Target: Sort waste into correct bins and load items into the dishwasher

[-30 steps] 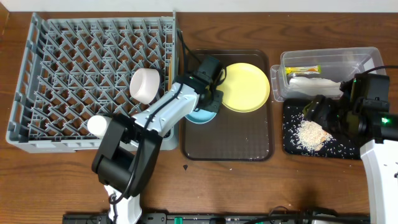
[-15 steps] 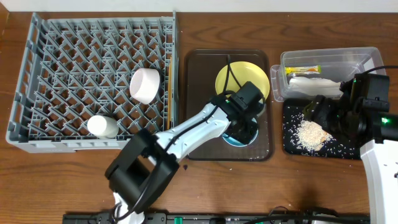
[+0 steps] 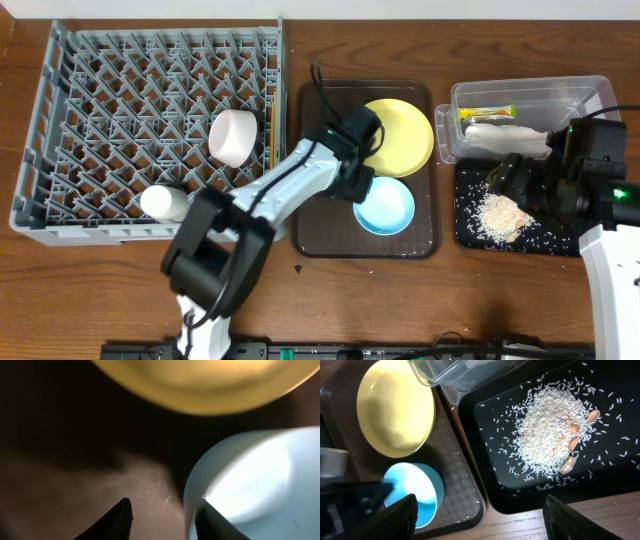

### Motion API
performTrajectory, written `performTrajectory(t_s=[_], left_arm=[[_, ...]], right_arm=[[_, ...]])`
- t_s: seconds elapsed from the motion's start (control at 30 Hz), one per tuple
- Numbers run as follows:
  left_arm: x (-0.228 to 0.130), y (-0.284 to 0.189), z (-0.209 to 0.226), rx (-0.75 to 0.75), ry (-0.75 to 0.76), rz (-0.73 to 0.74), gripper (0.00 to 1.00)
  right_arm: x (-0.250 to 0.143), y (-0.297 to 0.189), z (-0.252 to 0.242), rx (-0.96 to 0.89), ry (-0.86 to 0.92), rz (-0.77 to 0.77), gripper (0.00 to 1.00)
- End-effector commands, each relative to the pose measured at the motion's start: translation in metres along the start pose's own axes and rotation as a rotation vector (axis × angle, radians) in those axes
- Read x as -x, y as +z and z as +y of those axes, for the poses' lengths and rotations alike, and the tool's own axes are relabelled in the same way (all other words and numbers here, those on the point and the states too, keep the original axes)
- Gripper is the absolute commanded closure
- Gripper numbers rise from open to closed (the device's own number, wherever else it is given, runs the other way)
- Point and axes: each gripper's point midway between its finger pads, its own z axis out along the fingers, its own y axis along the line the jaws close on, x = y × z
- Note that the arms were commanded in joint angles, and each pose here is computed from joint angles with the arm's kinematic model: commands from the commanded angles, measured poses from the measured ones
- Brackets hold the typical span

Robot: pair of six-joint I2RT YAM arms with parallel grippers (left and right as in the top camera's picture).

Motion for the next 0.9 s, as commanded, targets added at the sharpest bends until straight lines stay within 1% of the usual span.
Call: performTrajectory(t_s=[0.0, 0.03, 0.1, 0.13, 0.17, 0.27, 0.33, 0.37, 0.43, 0.47, 0.53, 0.57, 0.63, 0.67, 0.7, 0.77, 0.8, 0.87], left_arm=[[-0.016, 0.015, -0.018, -0.111, 0.03, 0.082, 0.65], [-0.017, 0.016, -0.018, -0.113, 0.029, 0.089, 0.67], [-0.018, 0.019, -0.017, -0.11, 0.031, 0.095, 0.76], [-0.018, 0.02, -0.017, -0.11, 0.032, 0.094, 0.9], [-0.018, 0.021, -0.016, -0.104, 0.032, 0.093, 0.92], [-0.015, 0.019, -0.009, -0.062, 0.034, 0.078, 0.93], [-0.01, 0.008, -0.005, -0.039, 0.031, 0.057, 0.92], [-0.006, -0.002, -0.003, -0.024, 0.03, 0.04, 0.93], [0.01, -0.038, 0.009, 0.055, 0.018, -0.044, 0.93], [0.021, -0.067, 0.022, 0.134, 0.012, -0.119, 0.93], [0.03, -0.107, 0.046, 0.267, -0.006, -0.222, 0.93], [0.034, -0.143, 0.072, 0.411, -0.034, -0.31, 0.92], [0.033, -0.181, 0.1, 0.574, -0.045, -0.38, 0.93], [0.03, -0.211, 0.124, 0.713, -0.035, -0.407, 0.92], [0.027, -0.223, 0.136, 0.78, -0.034, -0.411, 0.93], [0.015, -0.261, 0.178, 1.011, -0.038, -0.378, 0.93], [0.011, -0.272, 0.192, 1.088, -0.051, -0.361, 0.93], [-0.001, -0.3, 0.226, 1.25, -0.122, -0.329, 0.93]], right_arm=[[0.0, 0.001, -0.001, 0.001, -0.008, 0.001, 0.22], [0.0, 0.001, -0.001, 0.001, -0.008, 0.001, 0.21], [0.0, 0.001, -0.001, 0.001, -0.008, 0.001, 0.22], [0.0, 0.001, -0.001, 0.001, -0.008, 0.001, 0.22], [0.0, 0.001, -0.001, 0.001, -0.008, 0.001, 0.22], [0.0, 0.001, -0.002, 0.001, -0.008, 0.002, 0.22], [-0.001, 0.001, -0.002, -0.001, -0.007, 0.005, 0.22], [-0.001, 0.001, -0.002, 0.0, -0.007, 0.005, 0.22], [-0.001, 0.001, -0.002, 0.0, -0.007, 0.004, 0.22], [0.0, 0.001, -0.002, 0.001, -0.008, 0.003, 0.22], [0.0, 0.001, -0.002, 0.0, -0.008, 0.003, 0.22], [0.0, 0.001, -0.002, 0.0, -0.008, 0.003, 0.22], [0.0, 0.001, -0.002, 0.0, -0.008, 0.003, 0.22], [0.0, 0.001, -0.002, 0.0, -0.008, 0.003, 0.22], [0.0, 0.001, -0.001, 0.001, -0.008, 0.001, 0.21], [0.0, 0.001, -0.001, 0.002, -0.008, 0.0, 0.21], [0.0, 0.001, -0.001, 0.001, -0.009, 0.0, 0.21], [0.0, 0.001, -0.002, 0.001, -0.009, 0.0, 0.21]])
